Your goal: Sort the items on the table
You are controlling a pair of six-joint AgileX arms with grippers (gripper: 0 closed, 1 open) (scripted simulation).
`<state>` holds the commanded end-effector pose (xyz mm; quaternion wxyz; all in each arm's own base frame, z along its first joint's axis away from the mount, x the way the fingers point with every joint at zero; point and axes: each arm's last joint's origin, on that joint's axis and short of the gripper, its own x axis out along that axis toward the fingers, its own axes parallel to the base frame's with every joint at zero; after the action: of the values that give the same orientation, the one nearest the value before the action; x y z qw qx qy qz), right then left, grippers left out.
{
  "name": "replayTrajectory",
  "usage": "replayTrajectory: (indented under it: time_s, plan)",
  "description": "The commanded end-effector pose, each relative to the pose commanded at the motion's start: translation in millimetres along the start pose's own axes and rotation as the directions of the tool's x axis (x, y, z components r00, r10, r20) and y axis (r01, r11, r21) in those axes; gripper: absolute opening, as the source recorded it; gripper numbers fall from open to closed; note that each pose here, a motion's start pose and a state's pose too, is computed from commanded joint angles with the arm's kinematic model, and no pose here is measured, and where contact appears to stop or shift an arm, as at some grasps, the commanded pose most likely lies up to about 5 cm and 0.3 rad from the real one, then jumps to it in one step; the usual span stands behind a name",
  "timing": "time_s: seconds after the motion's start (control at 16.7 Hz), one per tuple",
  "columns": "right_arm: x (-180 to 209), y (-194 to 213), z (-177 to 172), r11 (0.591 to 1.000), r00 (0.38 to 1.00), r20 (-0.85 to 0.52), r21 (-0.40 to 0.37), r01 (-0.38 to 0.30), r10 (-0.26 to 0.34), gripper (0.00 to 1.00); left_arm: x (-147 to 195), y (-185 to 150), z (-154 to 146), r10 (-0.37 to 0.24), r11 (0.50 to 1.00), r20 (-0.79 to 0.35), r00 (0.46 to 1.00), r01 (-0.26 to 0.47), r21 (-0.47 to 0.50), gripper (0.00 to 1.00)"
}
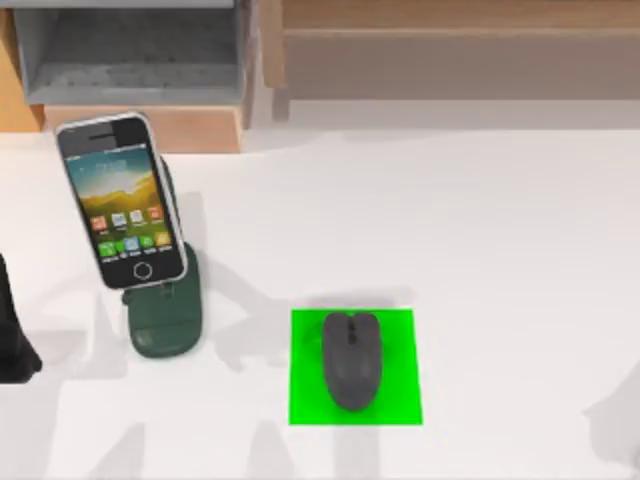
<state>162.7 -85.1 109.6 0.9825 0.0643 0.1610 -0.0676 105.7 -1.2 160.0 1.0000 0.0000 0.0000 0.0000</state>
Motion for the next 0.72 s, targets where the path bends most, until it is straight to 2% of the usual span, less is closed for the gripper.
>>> replayTrajectory:
  time_s: [0.3, 0.72]
  plan:
    - [40, -40, -5, 1.000, 0.998, 0.058, 0.015, -0.010, 0.009, 1.00, 0, 0, 0, 0.000, 1.000, 0.000, 1.000, 0.000, 0.000, 1.00]
    - [92, -75, -5, 0.992, 0.961, 0.262, -0.108, -0.064, 0.090, 1.00, 0, 0, 0, 0.000, 1.000, 0.000, 1.000, 0.000, 0.000, 1.00]
